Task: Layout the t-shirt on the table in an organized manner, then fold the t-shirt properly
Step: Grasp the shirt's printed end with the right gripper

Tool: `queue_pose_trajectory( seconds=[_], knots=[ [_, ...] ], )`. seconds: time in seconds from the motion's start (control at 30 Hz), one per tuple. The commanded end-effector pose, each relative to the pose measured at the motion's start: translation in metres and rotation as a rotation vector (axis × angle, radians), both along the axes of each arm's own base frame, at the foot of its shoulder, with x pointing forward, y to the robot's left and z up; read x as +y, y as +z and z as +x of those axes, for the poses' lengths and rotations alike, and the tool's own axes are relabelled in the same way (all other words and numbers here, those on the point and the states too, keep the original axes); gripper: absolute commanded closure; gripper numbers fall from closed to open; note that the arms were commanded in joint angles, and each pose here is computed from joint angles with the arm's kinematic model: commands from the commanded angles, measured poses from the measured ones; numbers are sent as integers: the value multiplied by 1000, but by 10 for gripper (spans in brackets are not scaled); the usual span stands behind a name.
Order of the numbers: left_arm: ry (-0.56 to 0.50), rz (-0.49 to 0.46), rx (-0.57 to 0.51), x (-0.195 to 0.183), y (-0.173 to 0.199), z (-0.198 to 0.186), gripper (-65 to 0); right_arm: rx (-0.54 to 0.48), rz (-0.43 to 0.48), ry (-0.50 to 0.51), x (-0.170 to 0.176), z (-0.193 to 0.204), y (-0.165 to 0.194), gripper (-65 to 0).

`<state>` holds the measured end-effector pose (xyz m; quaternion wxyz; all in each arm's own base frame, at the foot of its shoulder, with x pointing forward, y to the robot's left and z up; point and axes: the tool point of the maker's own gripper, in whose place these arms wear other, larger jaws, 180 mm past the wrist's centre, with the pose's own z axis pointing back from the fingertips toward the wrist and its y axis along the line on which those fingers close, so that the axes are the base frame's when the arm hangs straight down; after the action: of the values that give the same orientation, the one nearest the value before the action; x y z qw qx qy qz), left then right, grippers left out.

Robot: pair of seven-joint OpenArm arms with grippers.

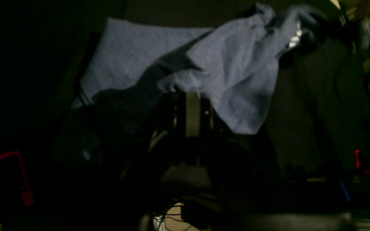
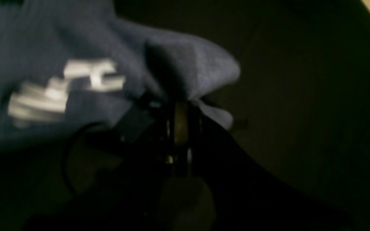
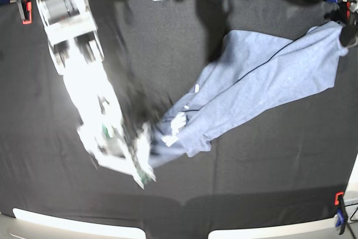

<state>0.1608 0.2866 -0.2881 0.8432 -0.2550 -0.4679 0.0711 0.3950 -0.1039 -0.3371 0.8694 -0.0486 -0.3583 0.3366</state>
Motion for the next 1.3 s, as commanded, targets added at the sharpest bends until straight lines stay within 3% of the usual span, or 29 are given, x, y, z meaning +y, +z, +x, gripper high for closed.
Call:
queue_pose_trajectory(
  seconds=[0.0,0.27,0.47,0.53,0.63,0.7,0.8,0.9,1.03,1.17,1.27],
  knots=[
    [-8,8,-45,2,13,5,0,-62,13,6,-2,-1,18,0],
    [-8,8,-47,2,13,5,0,-37,3,-21,-31,-112,-1,0],
    [-8,8,-47,2,13,5,0,99,-4,-70,-47,-169,-33,0],
    [-8,8,-47,2,13,5,0,125,13,-76,-47,-179,-37,-76],
    [-8,8,-47,2,13,5,0,140,87,-68,-36,-180,-36,-242],
    [-8,8,-47,2,13,5,0,131,163,-43,-22,-176,-26,-292],
    [-8,8,-47,2,13,5,0,82,265,3,-1,-165,0,-293],
    [-8,7,-47,2,13,5,0,20,291,17,5,-149,18,-300],
    [-8,5,-42,1,12,4,0,-47,261,-65,-19,-121,25,-397],
    [-15,6,-29,0,10,3,0,-77,336,-154,-46,-90,33,-396],
    [-20,8,-19,0,8,1,0,10,358,-194,-61,-78,13,-396]
  ],
)
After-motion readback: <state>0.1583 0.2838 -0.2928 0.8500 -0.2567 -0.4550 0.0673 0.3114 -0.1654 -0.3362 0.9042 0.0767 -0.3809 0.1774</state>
